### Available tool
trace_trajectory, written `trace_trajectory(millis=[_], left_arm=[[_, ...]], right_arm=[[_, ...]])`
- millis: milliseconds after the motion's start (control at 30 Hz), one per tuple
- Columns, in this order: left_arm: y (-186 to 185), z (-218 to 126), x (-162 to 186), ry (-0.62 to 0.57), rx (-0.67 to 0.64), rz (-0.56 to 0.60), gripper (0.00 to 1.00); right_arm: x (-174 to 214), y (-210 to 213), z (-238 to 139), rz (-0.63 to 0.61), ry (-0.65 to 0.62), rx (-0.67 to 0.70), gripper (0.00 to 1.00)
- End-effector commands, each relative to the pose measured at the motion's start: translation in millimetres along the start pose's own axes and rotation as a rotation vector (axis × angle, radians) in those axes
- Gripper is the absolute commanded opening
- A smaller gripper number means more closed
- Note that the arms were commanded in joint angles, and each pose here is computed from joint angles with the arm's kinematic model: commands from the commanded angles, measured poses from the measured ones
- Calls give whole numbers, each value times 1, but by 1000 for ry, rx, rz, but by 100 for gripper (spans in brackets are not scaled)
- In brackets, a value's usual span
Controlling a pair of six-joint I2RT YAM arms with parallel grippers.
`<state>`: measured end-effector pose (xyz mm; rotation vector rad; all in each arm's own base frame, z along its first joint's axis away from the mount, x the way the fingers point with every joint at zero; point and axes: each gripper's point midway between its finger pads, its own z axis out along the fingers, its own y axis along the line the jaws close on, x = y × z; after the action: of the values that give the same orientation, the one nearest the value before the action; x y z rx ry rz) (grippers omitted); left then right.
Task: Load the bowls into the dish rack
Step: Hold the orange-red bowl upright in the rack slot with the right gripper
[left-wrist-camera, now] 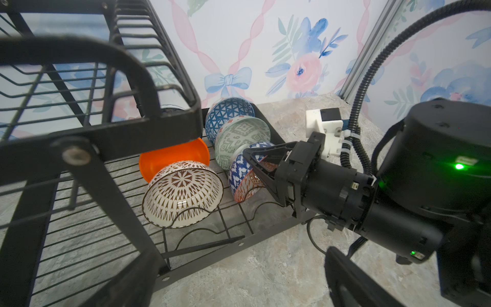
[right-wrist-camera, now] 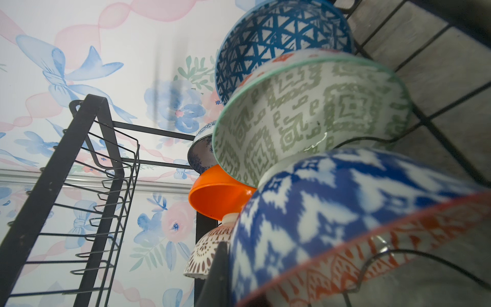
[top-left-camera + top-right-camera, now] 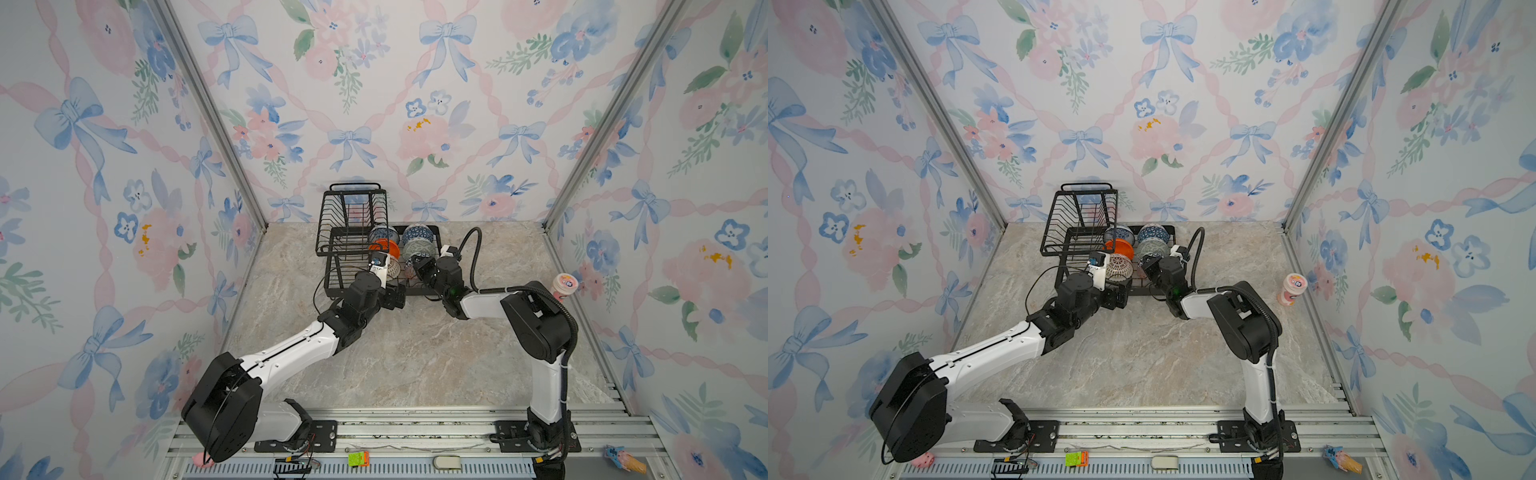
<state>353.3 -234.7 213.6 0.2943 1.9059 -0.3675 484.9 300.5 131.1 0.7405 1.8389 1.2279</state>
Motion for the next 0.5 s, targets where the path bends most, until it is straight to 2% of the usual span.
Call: trace_trajectory(millis=[0, 133, 467], left_arm=[[5, 3, 0, 1, -20, -18, 98], [5, 3, 0, 2, -18, -19, 98], [5, 2, 0, 3, -18, -19, 98]], right_arm=[[4, -2, -8, 4, -1, 47, 1], [5, -6, -12, -1, -2, 92, 12], [7, -8, -14, -6, 6, 131, 23]])
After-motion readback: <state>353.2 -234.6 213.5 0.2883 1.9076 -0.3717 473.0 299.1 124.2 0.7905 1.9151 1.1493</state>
